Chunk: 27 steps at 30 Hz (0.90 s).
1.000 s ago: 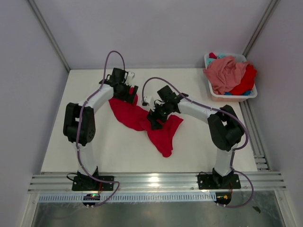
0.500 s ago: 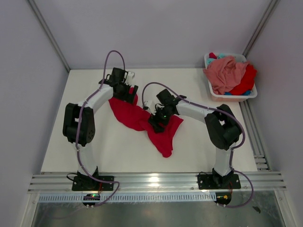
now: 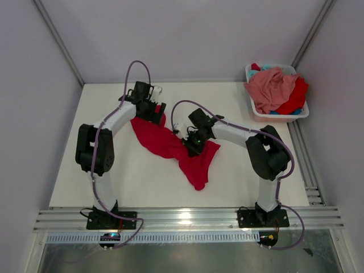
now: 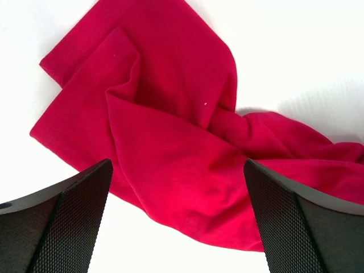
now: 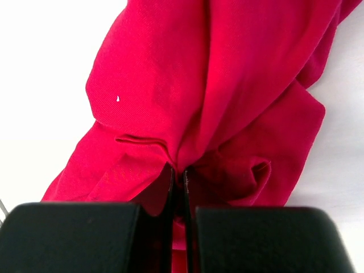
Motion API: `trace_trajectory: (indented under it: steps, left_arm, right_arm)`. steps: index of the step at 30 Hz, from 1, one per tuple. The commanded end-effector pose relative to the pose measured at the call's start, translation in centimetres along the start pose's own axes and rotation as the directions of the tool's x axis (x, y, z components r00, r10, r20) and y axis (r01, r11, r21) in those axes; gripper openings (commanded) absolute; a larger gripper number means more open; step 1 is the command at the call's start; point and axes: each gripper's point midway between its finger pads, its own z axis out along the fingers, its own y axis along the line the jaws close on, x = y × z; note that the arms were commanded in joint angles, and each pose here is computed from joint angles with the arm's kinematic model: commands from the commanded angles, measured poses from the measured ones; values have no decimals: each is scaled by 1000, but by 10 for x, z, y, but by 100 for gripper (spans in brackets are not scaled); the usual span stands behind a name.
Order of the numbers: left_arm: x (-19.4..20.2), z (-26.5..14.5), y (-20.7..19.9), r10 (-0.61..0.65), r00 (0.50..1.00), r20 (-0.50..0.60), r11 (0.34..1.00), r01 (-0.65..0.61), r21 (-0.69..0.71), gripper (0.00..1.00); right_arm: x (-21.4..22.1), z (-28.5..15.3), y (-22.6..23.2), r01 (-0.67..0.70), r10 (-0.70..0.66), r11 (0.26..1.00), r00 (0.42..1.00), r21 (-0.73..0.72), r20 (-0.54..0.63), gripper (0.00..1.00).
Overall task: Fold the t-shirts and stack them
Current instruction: Flatten the tshirt out
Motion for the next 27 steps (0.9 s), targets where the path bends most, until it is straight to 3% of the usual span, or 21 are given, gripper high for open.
trace_trajectory:
  steps: [1, 5, 9, 18, 27]
  left_arm:
    - [-13, -2, -2, 25, 999, 40, 999, -27, 33, 99]
    - [-15, 3, -11, 82, 996, -25, 991, -79, 111, 99]
    - [9, 15, -15, 109, 985, -133, 984, -89, 151, 99]
    - [16, 28, 23, 106, 969, -222, 992, -118, -39, 99]
    - [-5, 35, 40, 121, 979, -166, 981, -143, -129, 99]
  right_arm:
    - [-9, -12, 0, 17, -17, 1000, 1000, 27, 19, 3]
    - [-9, -14, 0, 20, -20, 999, 1000, 32, 16, 3]
    - [-7, -13, 0, 18, -18, 999, 1000, 28, 14, 3]
    - [-11, -16, 2, 22, -23, 1000, 999, 21, 28, 3]
    - [-9, -13, 7, 12, -12, 1000, 1000, -5, 28, 3]
